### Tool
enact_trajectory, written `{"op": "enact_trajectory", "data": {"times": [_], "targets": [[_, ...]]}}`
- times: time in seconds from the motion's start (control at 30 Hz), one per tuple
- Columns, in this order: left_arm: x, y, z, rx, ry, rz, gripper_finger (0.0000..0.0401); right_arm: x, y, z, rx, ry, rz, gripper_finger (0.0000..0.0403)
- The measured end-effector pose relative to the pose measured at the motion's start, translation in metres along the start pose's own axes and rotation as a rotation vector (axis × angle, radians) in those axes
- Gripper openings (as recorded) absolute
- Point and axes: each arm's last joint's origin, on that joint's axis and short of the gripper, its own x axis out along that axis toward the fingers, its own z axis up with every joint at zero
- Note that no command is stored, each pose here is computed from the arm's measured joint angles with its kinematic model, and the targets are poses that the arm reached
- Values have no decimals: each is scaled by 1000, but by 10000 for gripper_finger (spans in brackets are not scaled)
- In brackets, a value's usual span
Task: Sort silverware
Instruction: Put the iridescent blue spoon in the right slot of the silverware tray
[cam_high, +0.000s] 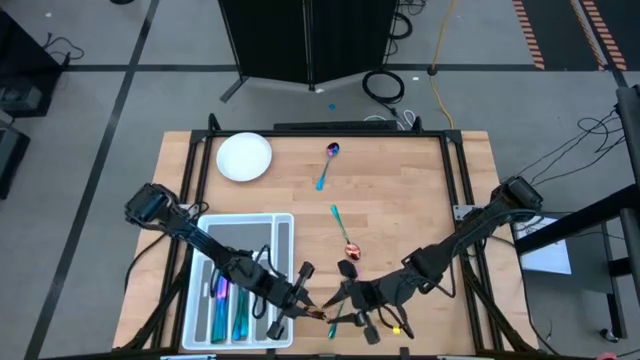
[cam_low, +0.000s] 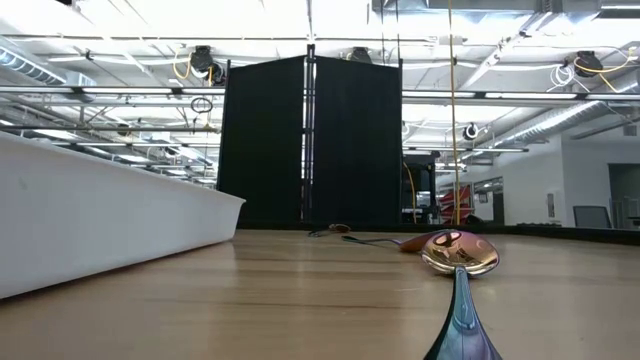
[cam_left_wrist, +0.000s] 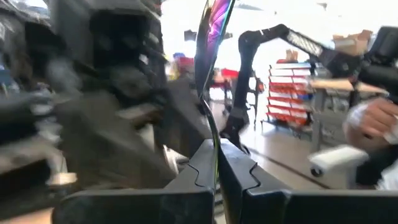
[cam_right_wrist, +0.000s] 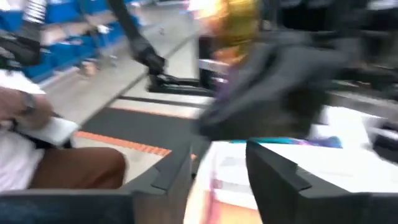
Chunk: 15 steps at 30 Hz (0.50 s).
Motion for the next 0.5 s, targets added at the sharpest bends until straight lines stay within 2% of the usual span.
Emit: {"op": "enact_trajectory", "data": {"times": [0.13, 0.27, 0.37, 0.5], "targets": [[-4, -7, 4, -3, 85, 5, 1, -7, -5, -3, 39, 85, -104, 166], [-9, -9, 16, -70, 129, 141, 1, -9, -6, -13, 85, 157, -185, 178], [-11, -8, 18, -268, 138, 212, 1, -12, -7, -20, 105, 210, -245, 177], [-14, -3, 5, -591, 225, 286, 0, -13, -8, -25, 101, 254, -264, 172]]}}
